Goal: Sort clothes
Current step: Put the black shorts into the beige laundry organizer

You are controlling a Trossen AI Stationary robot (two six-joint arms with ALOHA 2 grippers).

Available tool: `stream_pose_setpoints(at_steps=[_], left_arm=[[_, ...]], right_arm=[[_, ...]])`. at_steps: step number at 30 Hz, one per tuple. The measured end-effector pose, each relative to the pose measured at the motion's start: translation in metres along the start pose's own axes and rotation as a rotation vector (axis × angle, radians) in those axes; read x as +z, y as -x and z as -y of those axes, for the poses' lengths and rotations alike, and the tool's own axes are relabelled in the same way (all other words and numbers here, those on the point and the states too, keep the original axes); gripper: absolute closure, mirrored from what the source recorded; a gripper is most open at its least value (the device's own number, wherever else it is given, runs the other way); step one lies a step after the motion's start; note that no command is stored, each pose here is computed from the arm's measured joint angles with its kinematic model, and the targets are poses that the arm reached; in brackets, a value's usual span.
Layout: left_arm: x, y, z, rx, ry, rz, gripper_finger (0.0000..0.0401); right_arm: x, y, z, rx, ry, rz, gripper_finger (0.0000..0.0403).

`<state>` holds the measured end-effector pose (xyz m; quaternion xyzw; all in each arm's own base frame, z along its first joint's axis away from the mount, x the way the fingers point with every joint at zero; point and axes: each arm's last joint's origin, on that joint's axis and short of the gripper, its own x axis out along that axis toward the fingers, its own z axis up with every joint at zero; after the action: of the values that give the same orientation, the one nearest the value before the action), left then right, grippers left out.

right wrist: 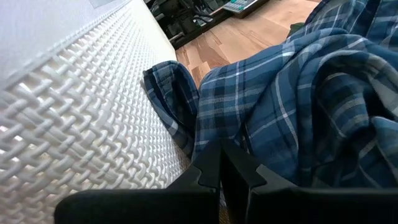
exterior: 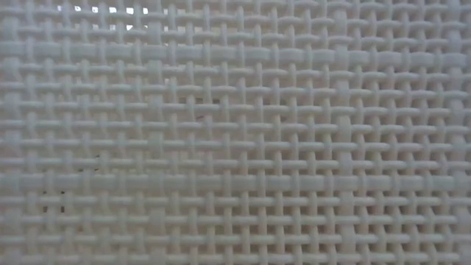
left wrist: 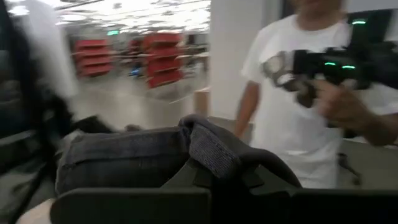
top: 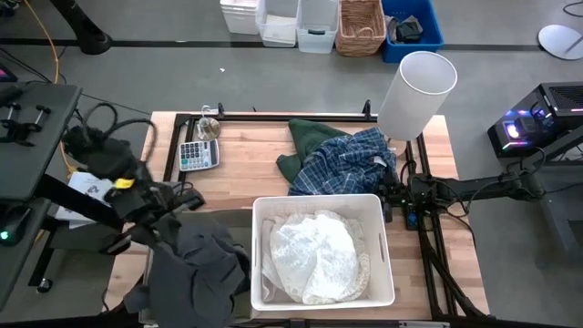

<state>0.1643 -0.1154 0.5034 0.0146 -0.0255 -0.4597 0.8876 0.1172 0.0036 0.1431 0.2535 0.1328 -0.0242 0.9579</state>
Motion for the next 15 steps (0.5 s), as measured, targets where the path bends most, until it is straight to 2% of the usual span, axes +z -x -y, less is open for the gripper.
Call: stream_pose_setpoints(at_steps=[2,5,10,15], left_arm=[[-0.009,0.009,0.007,0.065,0.009,0.003,0.0401],[-0.042,0.018,0.013,0.148,0.097,0.014,0.0401],[-0.101,0.042,0.02,0.345,0.336,0.099,0.0401],[-0.146,0.06,0.03,0.454,0.573,0.089,0.0401]], right_arm=[[0.0,0.0,0.0,0.0,0.0,-0.001,0.0402],[0.0,0.0,0.0,0.0,0.0,0.0,0.0402],[0.0,0.0,0.0,0.0,0.0,-0.001,0.0402],[0.0,0.0,0.0,0.0,0.0,-0.001,0.0402]])
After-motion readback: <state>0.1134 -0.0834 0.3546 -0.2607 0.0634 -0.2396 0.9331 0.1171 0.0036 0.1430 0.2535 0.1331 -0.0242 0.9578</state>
